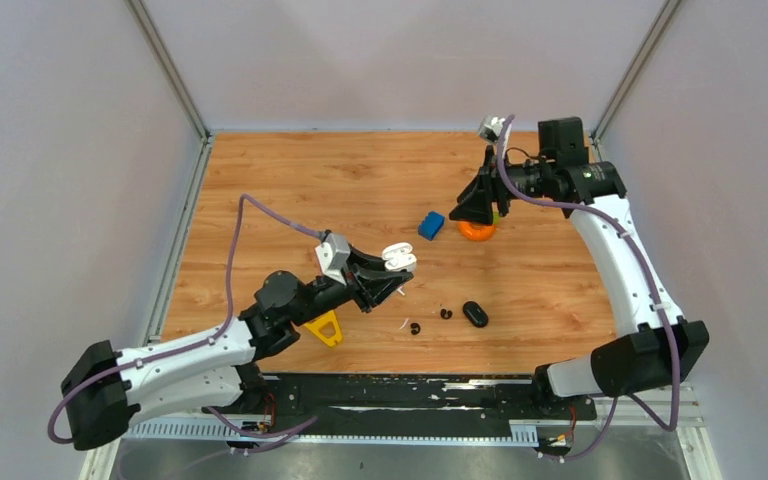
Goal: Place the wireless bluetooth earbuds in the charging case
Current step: Place the earbud in the charging case, then pick up the earbud from the center of the board.
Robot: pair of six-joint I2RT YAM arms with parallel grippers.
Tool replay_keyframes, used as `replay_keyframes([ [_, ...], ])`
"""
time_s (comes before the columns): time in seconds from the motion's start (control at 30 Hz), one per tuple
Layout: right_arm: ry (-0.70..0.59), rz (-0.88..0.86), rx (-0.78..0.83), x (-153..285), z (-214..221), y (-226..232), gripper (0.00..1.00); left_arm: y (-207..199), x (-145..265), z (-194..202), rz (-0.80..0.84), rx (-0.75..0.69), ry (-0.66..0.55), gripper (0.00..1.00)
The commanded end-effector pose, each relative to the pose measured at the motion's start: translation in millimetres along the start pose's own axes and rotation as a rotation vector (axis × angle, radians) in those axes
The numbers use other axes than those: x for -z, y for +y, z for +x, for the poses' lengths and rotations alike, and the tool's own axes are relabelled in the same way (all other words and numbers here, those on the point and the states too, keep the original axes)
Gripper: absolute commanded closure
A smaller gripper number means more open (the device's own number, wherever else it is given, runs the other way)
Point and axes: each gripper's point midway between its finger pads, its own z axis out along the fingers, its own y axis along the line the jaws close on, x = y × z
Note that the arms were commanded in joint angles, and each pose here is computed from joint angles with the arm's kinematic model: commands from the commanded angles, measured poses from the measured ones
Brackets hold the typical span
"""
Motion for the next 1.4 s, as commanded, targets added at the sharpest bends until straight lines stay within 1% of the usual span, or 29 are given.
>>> replay_keyframes([
  [0.0,0.087,0.165,-0.077,-25,46,-61,0.47,-5,14,-29,-0.022,-0.005,-0.059,1.00],
  [0.13,0.309,0.168,-0.117,-66,109,-74,0.49,-6,31,-40,-0.047,-0.020,-0.057,1.00],
  [0.27,0.494,0.147,-0.117,-108,150,-66,0.52,-5,46,-47,-0.072,-0.012,-0.073,1.00],
  [0.33,0.559,0.147,-0.124,-130,163,-60,0.52,-6,55,-56,-0.084,-0.009,-0.104,1.00],
  [0.43,0.637,0.180,-0.161,-152,181,-60,0.45,-5,67,-64,-0.107,-0.014,-0.128,1.00],
  [0.6,0.763,0.318,-0.173,-172,205,-66,0.42,0,81,-69,-0.154,-0.038,-0.115,1.00],
  [0.7,0.798,0.387,-0.161,-178,208,-68,0.41,1,85,-72,-0.164,-0.045,-0.118,1.00],
  [0.8,0.819,0.422,-0.133,-184,212,-66,0.46,2,85,-73,-0.171,-0.048,-0.120,1.00],
  [1.0,0.872,0.431,-0.098,-193,229,-55,0.50,3,82,-71,-0.170,-0.049,-0.114,1.00],
  [1.17,0.915,0.420,-0.062,-196,243,-42,0.57,4,80,-68,-0.169,-0.051,-0.107,1.00],
  [1.37,0.948,0.432,-0.049,-197,254,-42,0.60,3,77,-67,-0.163,-0.048,-0.105,1.00],
])
